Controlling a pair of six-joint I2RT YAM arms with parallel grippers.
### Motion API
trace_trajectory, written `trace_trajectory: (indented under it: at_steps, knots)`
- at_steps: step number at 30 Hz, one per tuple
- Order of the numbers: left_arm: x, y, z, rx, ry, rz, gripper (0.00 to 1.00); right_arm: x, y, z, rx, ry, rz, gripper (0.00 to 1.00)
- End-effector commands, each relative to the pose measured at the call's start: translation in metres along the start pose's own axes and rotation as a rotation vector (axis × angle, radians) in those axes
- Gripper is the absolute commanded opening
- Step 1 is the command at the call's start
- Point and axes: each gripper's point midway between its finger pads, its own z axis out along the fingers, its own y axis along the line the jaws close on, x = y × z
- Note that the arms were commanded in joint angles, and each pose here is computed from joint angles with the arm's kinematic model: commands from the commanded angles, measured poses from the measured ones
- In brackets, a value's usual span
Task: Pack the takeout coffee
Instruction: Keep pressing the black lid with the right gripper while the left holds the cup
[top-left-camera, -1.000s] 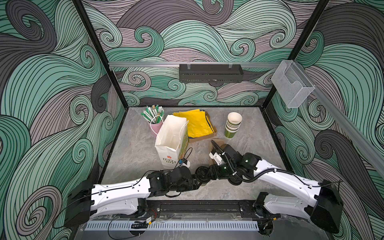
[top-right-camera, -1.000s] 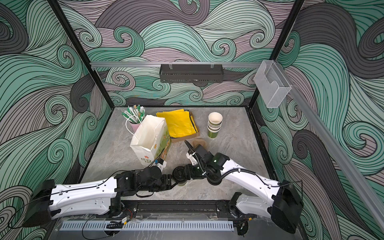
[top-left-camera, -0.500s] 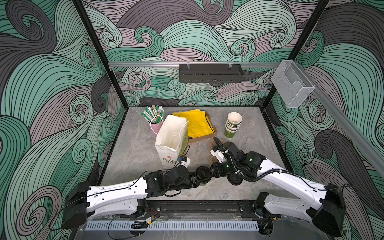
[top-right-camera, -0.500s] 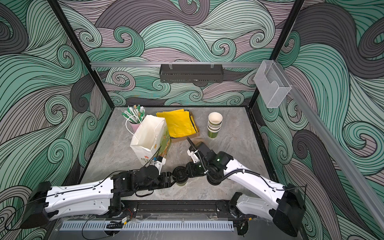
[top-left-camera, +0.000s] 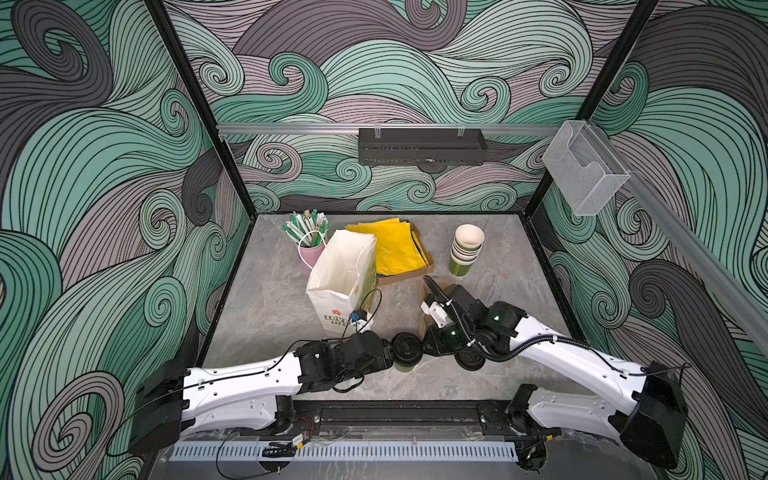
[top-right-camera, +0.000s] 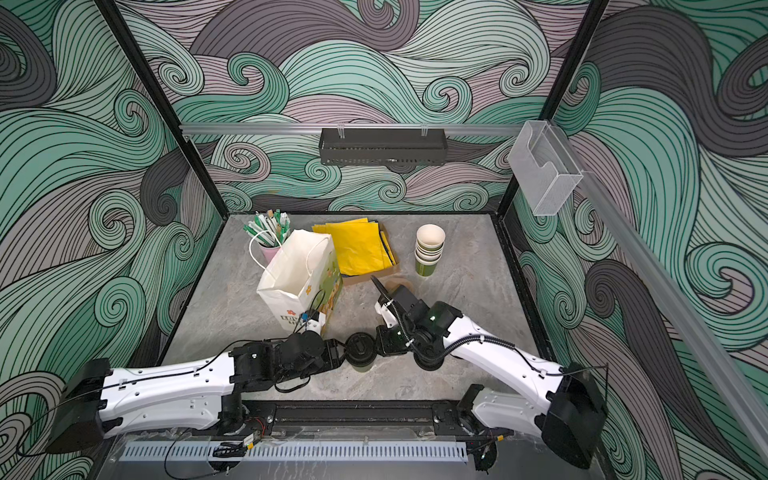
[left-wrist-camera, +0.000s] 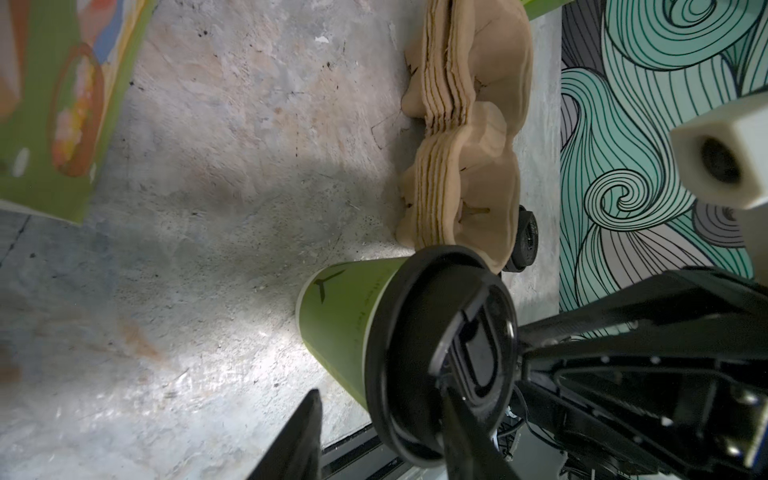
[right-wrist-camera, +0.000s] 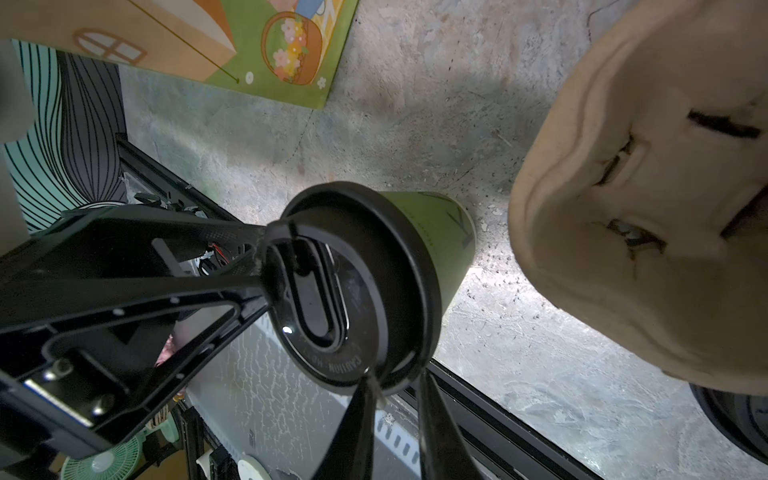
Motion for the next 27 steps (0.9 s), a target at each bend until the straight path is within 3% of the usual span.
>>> trace_trajectory:
  at_steps: [1, 13, 20, 27]
  knots:
    - [-0.004, 0.001, -0.001, -0.044, -0.005, -0.001, 0.44, 0.004, -0.007, 0.0, 0.042, 0.028, 0.005, 0.2]
    - [0.0, 0.0, 0.001, -0.034, 0.018, -0.005, 0.41, 0.012, -0.021, 0.008, 0.09, 0.065, 0.023, 0.21]
    - [0.001, -0.002, 0.001, -0.03, 0.024, 0.001, 0.4, 0.001, -0.004, -0.009, 0.023, -0.021, 0.006, 0.22]
    - [0.002, -0.008, 0.003, -0.019, 0.034, 0.009, 0.4, 0.001, -0.006, 0.003, 0.017, 0.005, 0.037, 0.23]
